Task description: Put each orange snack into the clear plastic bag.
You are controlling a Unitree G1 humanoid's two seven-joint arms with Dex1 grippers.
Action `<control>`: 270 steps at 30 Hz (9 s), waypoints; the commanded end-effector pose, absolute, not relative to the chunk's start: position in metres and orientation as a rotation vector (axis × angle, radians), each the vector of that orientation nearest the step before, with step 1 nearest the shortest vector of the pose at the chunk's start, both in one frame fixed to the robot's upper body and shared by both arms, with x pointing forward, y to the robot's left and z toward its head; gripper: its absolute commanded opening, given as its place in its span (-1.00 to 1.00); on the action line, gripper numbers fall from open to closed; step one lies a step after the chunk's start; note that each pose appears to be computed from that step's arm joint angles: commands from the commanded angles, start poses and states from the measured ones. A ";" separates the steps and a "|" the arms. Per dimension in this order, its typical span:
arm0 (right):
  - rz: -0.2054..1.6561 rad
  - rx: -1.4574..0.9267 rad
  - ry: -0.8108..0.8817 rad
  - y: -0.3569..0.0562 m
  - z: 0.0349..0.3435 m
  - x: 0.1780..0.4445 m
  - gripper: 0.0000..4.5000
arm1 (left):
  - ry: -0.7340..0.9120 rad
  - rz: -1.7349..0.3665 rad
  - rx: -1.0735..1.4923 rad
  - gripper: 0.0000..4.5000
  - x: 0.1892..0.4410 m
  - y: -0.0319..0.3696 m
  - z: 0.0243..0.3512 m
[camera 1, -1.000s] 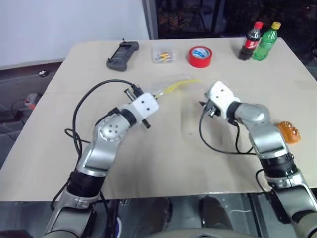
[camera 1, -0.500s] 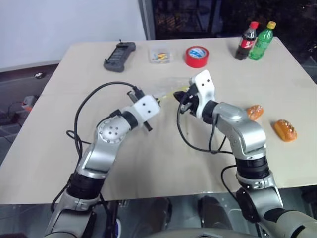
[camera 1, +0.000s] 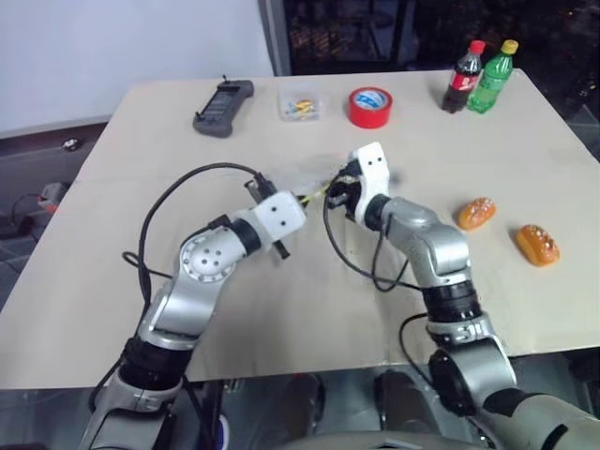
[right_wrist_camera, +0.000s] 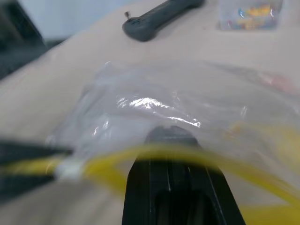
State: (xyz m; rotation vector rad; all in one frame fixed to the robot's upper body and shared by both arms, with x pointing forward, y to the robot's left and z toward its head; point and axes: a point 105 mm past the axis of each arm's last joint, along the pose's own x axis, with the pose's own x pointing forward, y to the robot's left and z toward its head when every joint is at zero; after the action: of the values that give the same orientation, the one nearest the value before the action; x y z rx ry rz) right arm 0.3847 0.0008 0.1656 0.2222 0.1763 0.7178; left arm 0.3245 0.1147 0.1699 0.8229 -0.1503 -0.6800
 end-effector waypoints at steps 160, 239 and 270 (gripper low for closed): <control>0.680 -0.179 0.056 -0.145 0.184 0.286 0.06 | -0.219 -0.941 0.604 -1.00 0.311 0.129 0.157; 0.995 -0.597 -0.161 -0.058 0.198 0.288 0.99 | -0.229 -0.779 0.870 -1.00 0.321 0.099 0.180; 0.770 -1.026 -0.142 -0.138 0.211 0.315 -0.27 | -0.211 -0.769 0.831 -1.00 0.321 0.112 0.180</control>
State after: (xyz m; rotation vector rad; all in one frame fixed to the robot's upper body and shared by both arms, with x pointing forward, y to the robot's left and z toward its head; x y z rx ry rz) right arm 0.3208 -0.1405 0.1918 -1.0017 -0.0709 0.7742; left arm 0.3221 0.1100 0.1688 0.8214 -0.1660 -0.7870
